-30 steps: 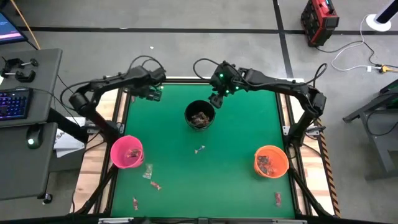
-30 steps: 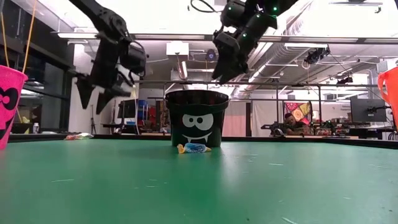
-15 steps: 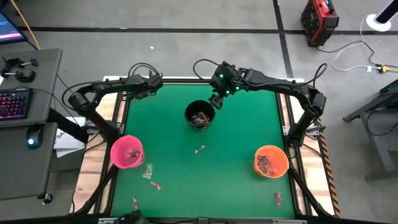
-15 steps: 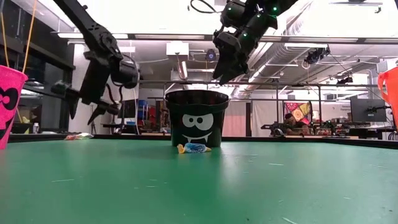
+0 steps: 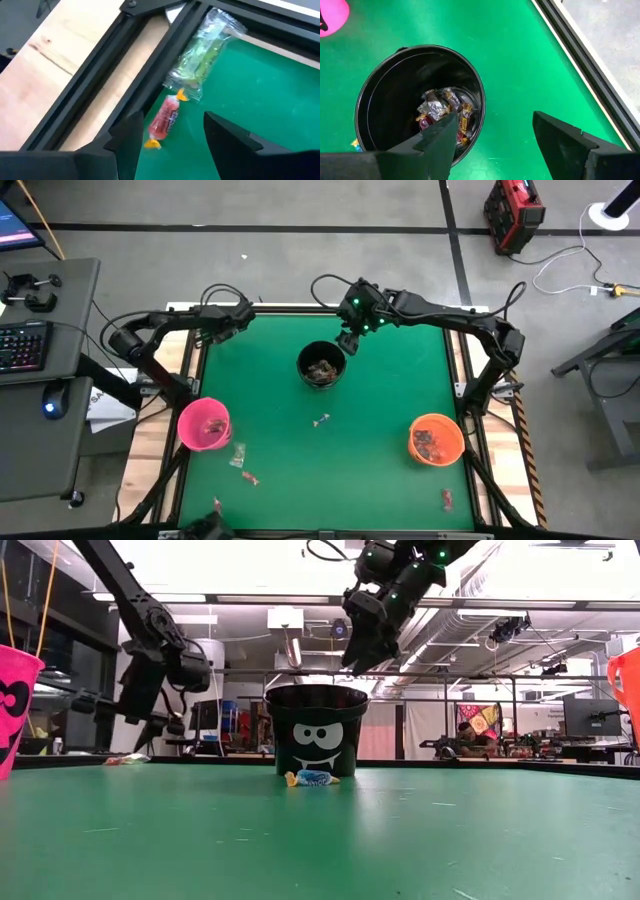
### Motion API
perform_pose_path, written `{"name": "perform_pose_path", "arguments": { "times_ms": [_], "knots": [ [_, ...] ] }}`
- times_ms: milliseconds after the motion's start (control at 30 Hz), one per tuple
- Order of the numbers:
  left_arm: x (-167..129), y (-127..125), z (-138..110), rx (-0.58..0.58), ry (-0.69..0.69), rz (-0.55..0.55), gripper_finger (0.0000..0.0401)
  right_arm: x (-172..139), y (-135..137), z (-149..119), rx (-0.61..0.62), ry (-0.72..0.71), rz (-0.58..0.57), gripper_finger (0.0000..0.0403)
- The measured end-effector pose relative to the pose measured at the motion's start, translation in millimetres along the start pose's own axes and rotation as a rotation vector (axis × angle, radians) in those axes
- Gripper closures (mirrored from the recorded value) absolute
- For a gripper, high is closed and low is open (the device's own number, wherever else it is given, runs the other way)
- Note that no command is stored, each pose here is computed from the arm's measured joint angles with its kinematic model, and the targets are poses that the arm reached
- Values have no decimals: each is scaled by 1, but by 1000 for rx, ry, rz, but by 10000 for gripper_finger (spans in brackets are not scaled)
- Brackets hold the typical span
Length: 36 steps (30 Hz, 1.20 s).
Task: Sort candy by brand, put in halloween buckets
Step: Put the red candy into the pink bucket
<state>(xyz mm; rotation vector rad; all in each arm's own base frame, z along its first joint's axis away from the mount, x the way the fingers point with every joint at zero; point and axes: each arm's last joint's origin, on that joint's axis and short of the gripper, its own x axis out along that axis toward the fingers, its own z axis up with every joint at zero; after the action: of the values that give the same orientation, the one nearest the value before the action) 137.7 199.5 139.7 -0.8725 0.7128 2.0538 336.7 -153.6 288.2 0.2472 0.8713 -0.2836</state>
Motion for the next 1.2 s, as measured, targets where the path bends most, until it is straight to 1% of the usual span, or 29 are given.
{"name": "perform_pose_path", "arguments": {
  "times_ms": [67, 133, 233, 333, 433, 467, 533, 600, 667, 700, 767, 800, 900, 967, 1000, 1067, 1133, 1200],
  "knots": [
    [-1, -1, -1, 34, 1, -9, 209, 0, 0, 1, -1, -11, 0, 153],
    [1, -1, -5, 65, -20, 7, 214, 0, 0, 1, -1, -15, 0, 153],
    [5, 1, -13, 30, -73, 57, 224, 0, 0, 1, 20, -13, -1, 153],
    [7, -3, -17, 14, -101, 62, 234, 0, 0, 1, 55, -11, 0, 153],
    [8, -10, -24, 30, -131, 39, 241, 0, 0, 1, 87, -13, 0, 153],
    [8, -13, -27, 51, -135, 29, 244, 0, 0, 1, 95, -13, 0, 153],
    [10, -20, -34, 78, -137, 7, 250, 0, 0, 1, 103, -13, 0, 153],
    [12, -24, -43, 98, -147, 11, 259, 0, 0, 1, 113, -10, 0, 153],
    [14, -26, -51, 87, -158, 28, 269, 0, 0, 0, 134, 3, 0, 153],
    [14, -25, -54, 60, -155, 36, 274, 0, 0, -1, 144, 12, -1, 153],
    [11, -24, -56, 18, -134, 26, 285, 0, 0, -3, 165, 29, -2, 153],
    [8, -24, -56, 21, -123, 11, 291, 0, 1, -4, 170, 38, -2, 153],
    [-4, -23, -57, 115, -92, -48, 315, 0, 2, -5, 170, 54, -1, 153],
    [-12, -20, -54, 143, -89, -62, 333, 0, 2, -5, 167, 54, -6, 153],
    [-15, -16, -52, 138, -106, -49, 342, 0, 2, -5, 166, 50, -6, 153],
    [-14, -7, -51, 90, -133, -3, 364, 0, 2, -5, 167, 48, -5, 153],
    [-10, 5, -56, 11, -142, 30, 389, 0, 2, -5, 167, 48, -6, 153],
    [-5, 14, -65, -97, -146, 28, 396, 0, 2, -5, 175, 48, -6, 153]
  ]
}}
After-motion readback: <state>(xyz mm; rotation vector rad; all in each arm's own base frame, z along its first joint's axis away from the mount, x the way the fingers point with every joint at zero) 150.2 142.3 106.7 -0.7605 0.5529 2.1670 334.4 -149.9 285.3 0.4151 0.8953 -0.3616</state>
